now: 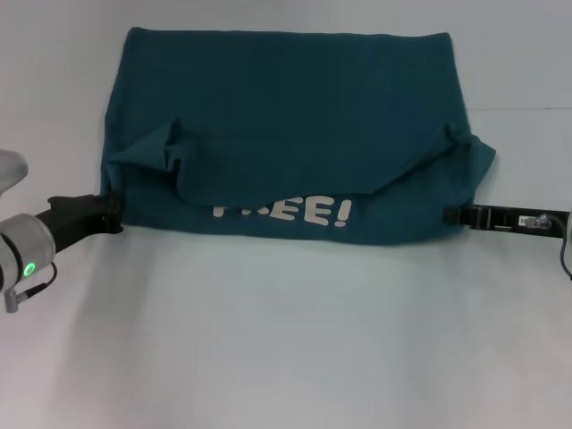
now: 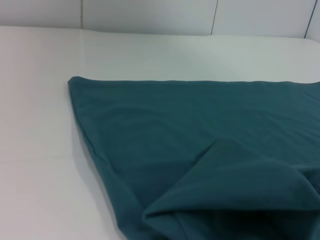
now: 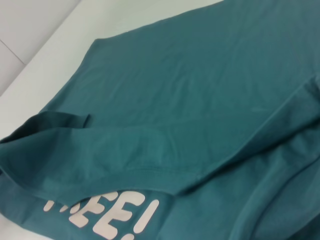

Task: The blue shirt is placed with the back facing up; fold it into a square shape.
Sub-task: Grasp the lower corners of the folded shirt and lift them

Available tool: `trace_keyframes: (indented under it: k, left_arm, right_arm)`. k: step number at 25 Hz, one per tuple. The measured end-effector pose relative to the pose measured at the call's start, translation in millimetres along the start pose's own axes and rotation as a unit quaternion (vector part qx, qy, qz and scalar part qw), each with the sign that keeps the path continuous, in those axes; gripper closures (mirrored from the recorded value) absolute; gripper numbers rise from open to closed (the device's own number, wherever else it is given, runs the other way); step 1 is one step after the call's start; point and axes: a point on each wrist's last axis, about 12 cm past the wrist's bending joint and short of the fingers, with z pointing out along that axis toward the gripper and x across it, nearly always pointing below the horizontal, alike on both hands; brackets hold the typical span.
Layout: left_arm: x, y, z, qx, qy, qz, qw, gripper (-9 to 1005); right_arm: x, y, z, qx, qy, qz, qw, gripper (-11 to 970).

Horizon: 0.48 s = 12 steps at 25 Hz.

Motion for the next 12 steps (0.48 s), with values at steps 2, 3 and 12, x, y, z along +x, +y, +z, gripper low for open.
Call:
trace_keyframes:
  k: [2,3,12]
  left_arm:
    - [0.4,0.9,-1.3,0.0,-0.001,-0.003,1.0,978]
    - [0.6,1.3,-2.4,0.002,-0.002,-0.007,1.0,978]
    - [3.3,5.7,-33.7,0.077,0.007,-0.062,0.995,977]
  right_arm:
    - [-1.6,-1.2,-1.8,-0.001,-0.005,0.0,1.0,896]
    - [-2.6,-2.1,-3.5,-0.002,-0.007,0.0,1.0,897]
    - [-6.7,-14.1,-21.7,-0.002,-0.014,-0.003,1.0,894]
